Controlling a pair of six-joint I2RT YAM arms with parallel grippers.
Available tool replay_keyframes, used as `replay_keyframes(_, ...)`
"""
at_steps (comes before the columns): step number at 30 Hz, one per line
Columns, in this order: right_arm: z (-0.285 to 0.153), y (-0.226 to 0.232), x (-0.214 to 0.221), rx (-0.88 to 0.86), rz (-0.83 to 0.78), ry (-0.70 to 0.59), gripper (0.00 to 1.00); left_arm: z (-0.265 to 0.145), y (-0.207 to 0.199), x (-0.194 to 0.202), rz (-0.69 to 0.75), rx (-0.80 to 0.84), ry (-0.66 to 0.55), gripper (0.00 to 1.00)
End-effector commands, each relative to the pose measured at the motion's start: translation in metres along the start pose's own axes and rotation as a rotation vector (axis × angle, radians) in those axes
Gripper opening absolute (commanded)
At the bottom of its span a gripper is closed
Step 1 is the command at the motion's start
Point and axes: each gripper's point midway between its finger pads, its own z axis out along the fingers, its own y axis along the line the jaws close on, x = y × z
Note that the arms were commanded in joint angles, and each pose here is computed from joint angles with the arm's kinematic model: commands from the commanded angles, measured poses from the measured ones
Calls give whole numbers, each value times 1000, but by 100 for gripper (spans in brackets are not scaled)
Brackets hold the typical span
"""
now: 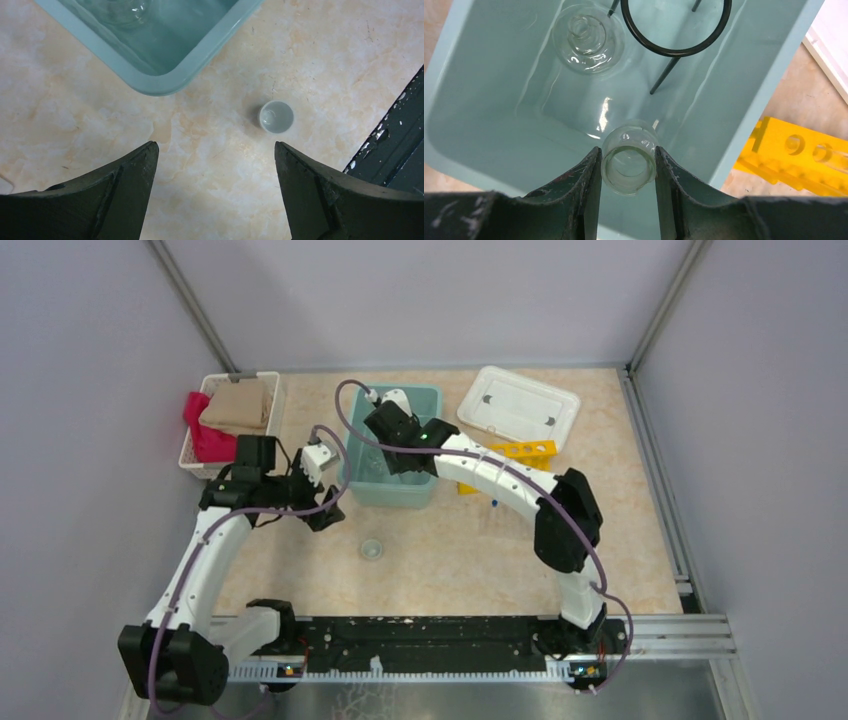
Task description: Organize the chemistry lab equipment
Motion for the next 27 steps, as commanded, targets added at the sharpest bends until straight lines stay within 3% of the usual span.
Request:
replay_keyframes(1, 10, 0, -15, -22, 42, -56, 0, 8, -13, 5, 33, 84, -19, 91)
replay_keyframes(17, 41, 4, 18, -34, 62, 0, 4, 35, -26, 33, 108, 128, 31, 87)
replay_keyframes(19, 43, 4, 21, -28, 61, 7, 11, 39, -25, 37, 119, 125, 38, 87)
replay_keyframes(24, 32, 2, 13, -36, 79, -13, 42, 48, -31, 41, 133, 144, 50, 85)
replay_keyframes(27, 12, 2, -7, -61, 101, -65, 53, 57, -34, 44, 166, 143, 69, 84)
